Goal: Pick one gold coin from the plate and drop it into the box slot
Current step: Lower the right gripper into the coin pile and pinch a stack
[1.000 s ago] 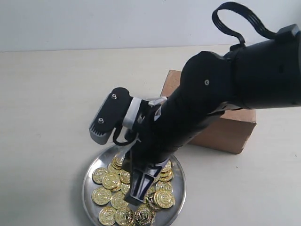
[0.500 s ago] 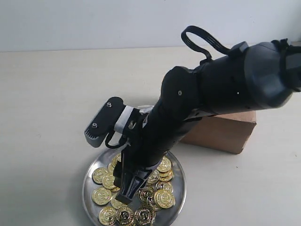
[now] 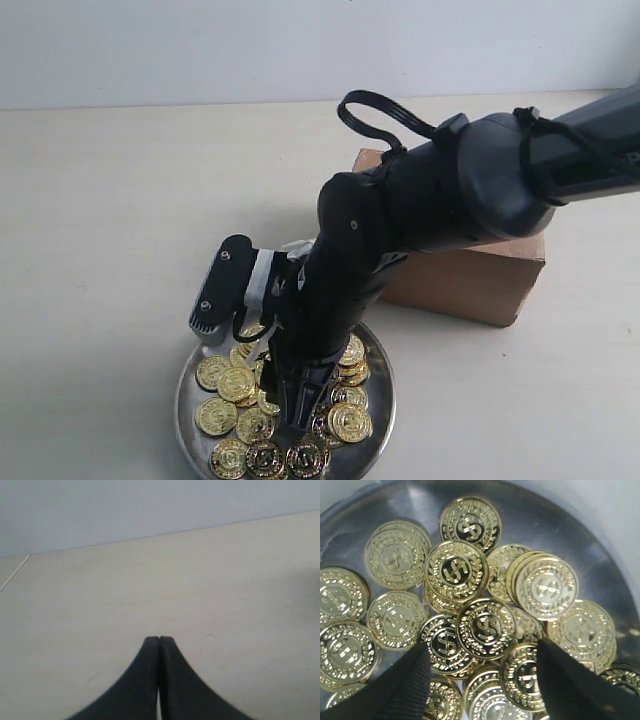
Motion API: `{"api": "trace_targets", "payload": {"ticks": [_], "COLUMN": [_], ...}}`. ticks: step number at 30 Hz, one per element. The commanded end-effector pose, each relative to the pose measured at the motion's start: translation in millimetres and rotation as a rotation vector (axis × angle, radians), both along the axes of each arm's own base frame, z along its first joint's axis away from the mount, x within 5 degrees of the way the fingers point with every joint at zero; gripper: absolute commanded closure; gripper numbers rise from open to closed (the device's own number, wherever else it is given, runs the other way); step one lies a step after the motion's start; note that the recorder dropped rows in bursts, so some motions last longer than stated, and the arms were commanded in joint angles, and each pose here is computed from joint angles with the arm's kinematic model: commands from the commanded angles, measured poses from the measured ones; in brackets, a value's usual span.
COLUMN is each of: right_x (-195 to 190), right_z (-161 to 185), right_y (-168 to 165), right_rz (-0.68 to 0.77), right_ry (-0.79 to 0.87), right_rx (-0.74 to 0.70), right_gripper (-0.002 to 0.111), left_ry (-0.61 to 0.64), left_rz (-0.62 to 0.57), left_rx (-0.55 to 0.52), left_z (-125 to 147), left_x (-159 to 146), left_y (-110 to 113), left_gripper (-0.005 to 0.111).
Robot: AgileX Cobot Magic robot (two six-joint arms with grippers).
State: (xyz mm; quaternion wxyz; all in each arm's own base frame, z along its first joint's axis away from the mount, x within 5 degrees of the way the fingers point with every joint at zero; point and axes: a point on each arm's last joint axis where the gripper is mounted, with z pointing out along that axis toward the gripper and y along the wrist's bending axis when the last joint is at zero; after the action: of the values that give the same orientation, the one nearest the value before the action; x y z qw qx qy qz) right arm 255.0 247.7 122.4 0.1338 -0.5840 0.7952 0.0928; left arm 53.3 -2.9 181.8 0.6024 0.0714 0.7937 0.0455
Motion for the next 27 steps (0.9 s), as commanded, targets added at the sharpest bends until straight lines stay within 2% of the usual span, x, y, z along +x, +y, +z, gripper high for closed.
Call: {"api": "trace_targets", "payload": {"ticks": [1, 7, 20, 27], "right_x": [1.9, 5.3, 4.0, 4.1], "right_z": [-2.7, -2.2, -12.0, -13.3], "right_y": [1.6, 4.1, 7.6, 7.6], "right_rz": [0.014, 0.042, 0.033, 0.05], "right_ry": [-0.015, -0.063, -0.025, -0.03], "right_rx": [-0.003, 0.022, 0.046, 0.042], "right_gripper": [0.049, 0.049, 0.049, 0.053], "left_ry": [-0.008, -0.008, -0.008, -0.008], "left_rz": [0.001, 0.001, 0.001, 0.001], "left_rx": [-0.001, -0.001, -0.001, -0.001], "left_z": [-0.4, -0.4, -0.4, -0.4], "left_x": [0.0, 0.0, 0.0, 0.0], "left_y": [0.1, 0.1, 0.1, 0.1], "left_gripper": [0.107, 0.107, 0.107, 0.107]}}
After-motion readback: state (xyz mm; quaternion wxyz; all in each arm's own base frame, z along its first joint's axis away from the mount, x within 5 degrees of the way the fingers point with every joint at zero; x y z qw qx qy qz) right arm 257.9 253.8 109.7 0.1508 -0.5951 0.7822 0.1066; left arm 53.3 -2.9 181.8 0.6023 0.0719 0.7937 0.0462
